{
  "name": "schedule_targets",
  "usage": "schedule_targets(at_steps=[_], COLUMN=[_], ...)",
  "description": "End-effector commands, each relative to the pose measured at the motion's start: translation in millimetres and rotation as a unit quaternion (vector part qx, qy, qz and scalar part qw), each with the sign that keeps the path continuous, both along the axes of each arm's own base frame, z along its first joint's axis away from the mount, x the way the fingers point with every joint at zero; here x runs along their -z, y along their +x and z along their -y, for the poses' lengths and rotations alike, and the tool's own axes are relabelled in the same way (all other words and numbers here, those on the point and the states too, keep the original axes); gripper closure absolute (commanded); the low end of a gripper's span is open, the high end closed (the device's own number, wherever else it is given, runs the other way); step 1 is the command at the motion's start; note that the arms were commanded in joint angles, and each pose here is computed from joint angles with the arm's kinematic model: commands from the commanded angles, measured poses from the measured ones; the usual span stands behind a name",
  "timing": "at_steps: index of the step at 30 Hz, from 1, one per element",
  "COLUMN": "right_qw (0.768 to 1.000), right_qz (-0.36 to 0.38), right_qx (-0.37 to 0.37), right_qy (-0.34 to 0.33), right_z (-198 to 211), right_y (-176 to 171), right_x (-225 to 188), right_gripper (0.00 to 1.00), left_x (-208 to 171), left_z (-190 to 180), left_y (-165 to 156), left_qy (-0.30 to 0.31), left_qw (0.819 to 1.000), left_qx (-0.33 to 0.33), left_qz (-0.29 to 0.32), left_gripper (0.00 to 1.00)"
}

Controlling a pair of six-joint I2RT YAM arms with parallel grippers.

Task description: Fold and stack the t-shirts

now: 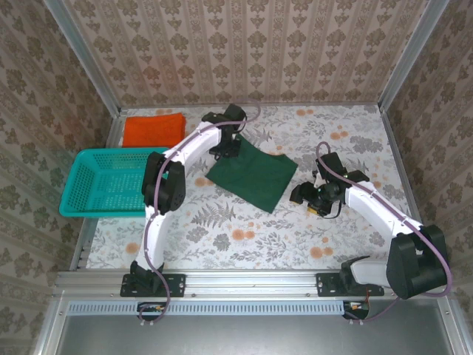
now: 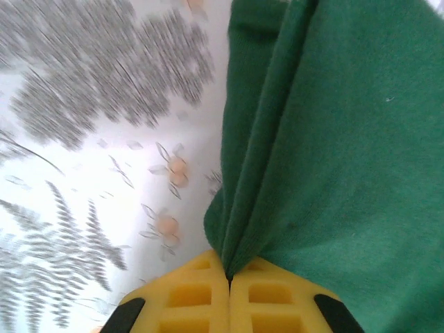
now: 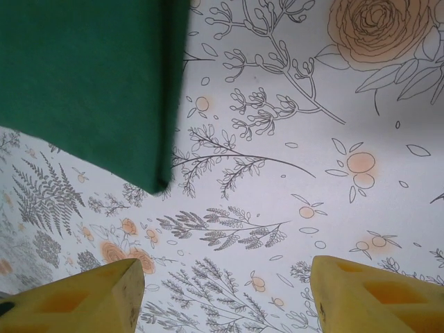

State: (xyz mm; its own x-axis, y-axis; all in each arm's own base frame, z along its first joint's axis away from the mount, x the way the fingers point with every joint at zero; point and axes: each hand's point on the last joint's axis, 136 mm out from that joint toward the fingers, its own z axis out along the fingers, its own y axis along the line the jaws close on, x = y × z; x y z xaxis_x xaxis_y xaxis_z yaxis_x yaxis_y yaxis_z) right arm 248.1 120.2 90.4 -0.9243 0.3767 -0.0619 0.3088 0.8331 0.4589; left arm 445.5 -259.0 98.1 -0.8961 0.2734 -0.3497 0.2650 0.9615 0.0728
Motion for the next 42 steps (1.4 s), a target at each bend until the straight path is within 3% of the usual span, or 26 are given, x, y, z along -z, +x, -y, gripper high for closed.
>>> schedule_targets(at_steps=[1,8,19,34,42], right_qw=[1.0,0.999,0.999,0.997,0.997], right_qz=[-0.02,-0.031,-0.05,-0.065,-0.069], right_qx=[0.011,0.012,0.005,-0.007,-0.005], right_qy=[0.006,0.007,-0.012,-0.027,-0.024], right_z=[0,1,10,10,7], right_y=[-12,-19,-40,-31,-27], right_x=[-1,-4,-17,-28,-27], right_gripper=[0.34,0.35,0.36,0.37,0.38], left_x=[-8,-30,-96,-178,-195], left_z=[-25,-32,-103,-159,-184], left_y=[12,40,87,98,98], left_qy=[0.068,0.111,0.173,0.167,0.157], left_qw=[0.998,0.992,0.978,0.968,0.968], left_qx=[0.019,0.048,0.045,0.034,0.032], left_qz=[0.003,0.029,0.109,0.182,0.194], left_gripper=[1.0,1.0,1.0,1.0,1.0])
